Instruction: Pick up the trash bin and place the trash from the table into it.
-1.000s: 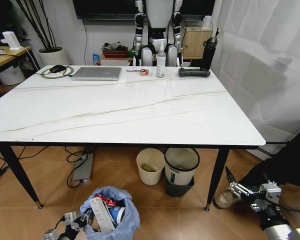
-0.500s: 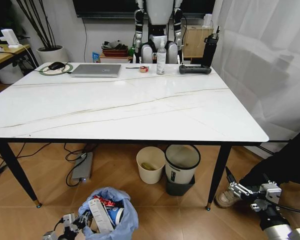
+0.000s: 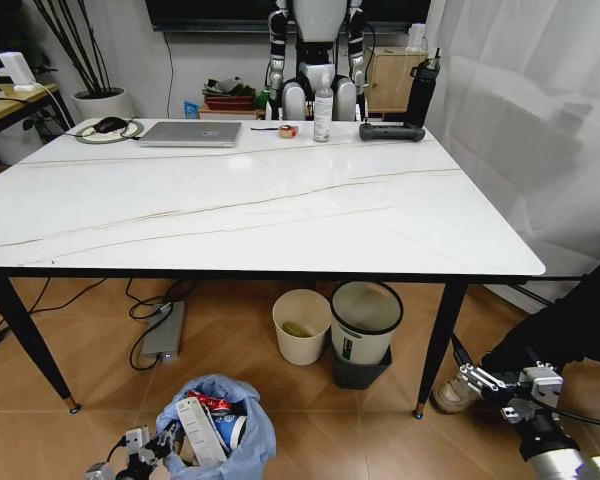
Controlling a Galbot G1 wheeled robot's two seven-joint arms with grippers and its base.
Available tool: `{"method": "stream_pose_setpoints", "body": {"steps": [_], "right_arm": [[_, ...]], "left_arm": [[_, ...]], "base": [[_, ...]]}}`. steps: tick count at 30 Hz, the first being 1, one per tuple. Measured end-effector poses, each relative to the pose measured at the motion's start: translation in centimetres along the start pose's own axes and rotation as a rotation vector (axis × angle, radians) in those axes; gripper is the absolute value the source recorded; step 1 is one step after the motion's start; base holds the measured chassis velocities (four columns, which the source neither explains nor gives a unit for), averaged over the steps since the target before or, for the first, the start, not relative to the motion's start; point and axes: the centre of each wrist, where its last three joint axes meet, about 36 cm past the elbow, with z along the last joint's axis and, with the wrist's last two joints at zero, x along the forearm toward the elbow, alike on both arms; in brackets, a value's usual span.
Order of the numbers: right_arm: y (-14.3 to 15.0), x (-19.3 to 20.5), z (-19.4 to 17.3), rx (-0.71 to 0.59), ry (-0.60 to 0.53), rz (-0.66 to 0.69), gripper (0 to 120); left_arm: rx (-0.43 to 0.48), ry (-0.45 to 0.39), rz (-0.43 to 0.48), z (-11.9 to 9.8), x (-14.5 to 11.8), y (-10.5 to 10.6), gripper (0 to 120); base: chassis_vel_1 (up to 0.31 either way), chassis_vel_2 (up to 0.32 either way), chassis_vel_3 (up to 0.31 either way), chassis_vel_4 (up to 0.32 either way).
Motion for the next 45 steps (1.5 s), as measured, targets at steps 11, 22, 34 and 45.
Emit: {"method": "stream_pose_setpoints", "body": {"steps": [11,22,34,45], "right_arm": [[0.0,0.0,0.0,0.000,0.000,0.000,100],[0.0,0.0,0.0,0.000,0.000,0.000,100],[0.0,0.0,0.0,0.000,0.000,0.000,100],[0.0,0.0,0.0,0.000,0.000,0.000,100]], "left_arm": [[0.003,-0.006,-0.007,0.1,-0.1,0.1,1],[0.009,-0.013,-0.014,0.2,-0.1,0.3,1],[-0.010,0.014,-0.067,0.6,-0.4,1.6,1],[-0.023,0.022,-0.099,0.6,-0.4,2.9,1]], "base": [[0.000,0.000,0.000,0.000],[0.000,0.000,0.000,0.000],[0.000,0.000,0.000,0.000],[0.000,0.000,0.000,0.000]]}}
